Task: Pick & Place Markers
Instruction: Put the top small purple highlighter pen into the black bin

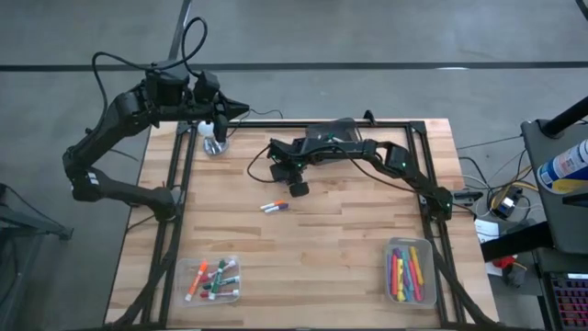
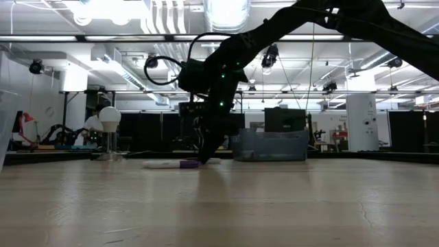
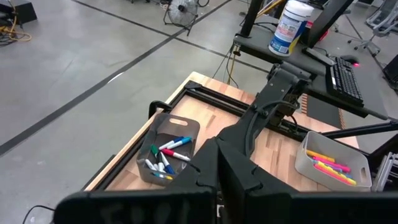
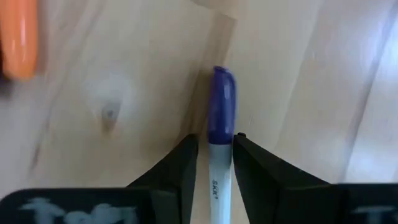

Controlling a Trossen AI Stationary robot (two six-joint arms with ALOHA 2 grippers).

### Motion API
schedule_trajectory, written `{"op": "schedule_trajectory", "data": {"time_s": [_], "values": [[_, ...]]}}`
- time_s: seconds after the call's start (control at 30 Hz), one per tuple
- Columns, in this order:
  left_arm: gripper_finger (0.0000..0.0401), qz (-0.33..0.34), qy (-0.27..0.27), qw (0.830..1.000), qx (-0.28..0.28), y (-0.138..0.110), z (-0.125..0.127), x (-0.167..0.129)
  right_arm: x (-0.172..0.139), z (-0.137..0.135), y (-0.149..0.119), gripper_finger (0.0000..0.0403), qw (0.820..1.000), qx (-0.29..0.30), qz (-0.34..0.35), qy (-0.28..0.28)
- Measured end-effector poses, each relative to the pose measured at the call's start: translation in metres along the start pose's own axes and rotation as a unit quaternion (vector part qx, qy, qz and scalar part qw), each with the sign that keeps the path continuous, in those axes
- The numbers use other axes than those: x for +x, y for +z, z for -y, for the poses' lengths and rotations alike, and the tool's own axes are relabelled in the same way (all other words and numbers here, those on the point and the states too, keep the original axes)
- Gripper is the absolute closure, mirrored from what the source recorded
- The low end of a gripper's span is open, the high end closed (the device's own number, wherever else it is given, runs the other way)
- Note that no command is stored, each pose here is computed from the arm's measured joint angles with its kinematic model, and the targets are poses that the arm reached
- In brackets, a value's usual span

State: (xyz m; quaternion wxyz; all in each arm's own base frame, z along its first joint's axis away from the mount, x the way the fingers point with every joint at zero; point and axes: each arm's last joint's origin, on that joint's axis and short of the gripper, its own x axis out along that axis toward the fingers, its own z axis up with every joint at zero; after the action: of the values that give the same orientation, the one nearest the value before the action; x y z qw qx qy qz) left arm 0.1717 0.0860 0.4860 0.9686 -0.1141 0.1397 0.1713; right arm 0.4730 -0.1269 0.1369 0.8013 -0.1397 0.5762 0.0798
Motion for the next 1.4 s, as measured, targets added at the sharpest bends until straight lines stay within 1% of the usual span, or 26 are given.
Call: {"op": "schedule_trajectory", "data": {"time_s": [0.07,0.27,0.4,0.47,0.53,0.6,0.73,0.83,0.93,1.07,1.3,1.33,1.4], "values": [[0.0394,0.0,0.0,1.0,0.0,0.0,0.0,0.0,-0.001,0.0,0.001,0.0311,0.999,0.044,-0.003,0.002],[0.0394,-0.001,0.0,1.0,0.0,0.0,0.0,0.0,-0.004,-0.001,0.004,0.0375,0.995,0.097,-0.002,0.008],[0.0394,-0.001,0.0,1.0,0.0,0.0,0.0,0.0,-0.012,0.001,0.01,0.0377,0.987,0.159,0.009,0.013],[0.0394,-0.001,0.0,1.0,0.0,0.0,0.0,0.0,-0.023,0.004,0.017,0.0377,0.983,0.184,0.024,0.008],[0.0394,-0.001,0.0,1.0,0.0,0.0,0.0,0.0,-0.041,0.008,0.023,0.0377,0.978,0.205,0.035,0.001],[0.0394,-0.001,0.0,1.0,0.0,0.0,0.0,0.0,-0.06,0.012,0.028,0.0377,0.974,0.221,0.036,-0.018],[0.0394,-0.001,0.0,1.0,0.0,0.0,0.0,0.0,-0.092,0.019,0.025,0.0377,0.97,0.236,-0.003,-0.065],[0.0394,-0.001,0.0,1.0,0.0,0.0,0.0,0.0,-0.11,0.025,0.015,0.0377,0.964,0.244,-0.055,-0.094],[0.0394,-0.001,0.0,1.0,0.0,0.0,0.0,0.0,-0.123,0.033,0.001,0.0377,0.95,0.267,-0.103,-0.124],[0.0394,-0.001,0.0,1.0,0.0,0.0,0.0,0.0,-0.129,0.045,-0.018,0.0377,0.928,0.313,-0.148,-0.135],[0.0394,-0.007,0.001,1.0,-0.029,-0.001,0.0,0.0,-0.134,0.068,-0.053,0.0377,0.885,0.407,-0.195,-0.113],[0.0394,-0.009,0.002,0.999,-0.032,-0.002,0.0,0.0,-0.134,0.07,-0.057,0.0377,0.88,0.418,-0.198,-0.106],[0.0394,-0.014,0.003,0.999,-0.035,-0.003,0.0,0.0,-0.135,0.077,-0.064,0.0377,0.872,0.447,-0.188,-0.074]]}}
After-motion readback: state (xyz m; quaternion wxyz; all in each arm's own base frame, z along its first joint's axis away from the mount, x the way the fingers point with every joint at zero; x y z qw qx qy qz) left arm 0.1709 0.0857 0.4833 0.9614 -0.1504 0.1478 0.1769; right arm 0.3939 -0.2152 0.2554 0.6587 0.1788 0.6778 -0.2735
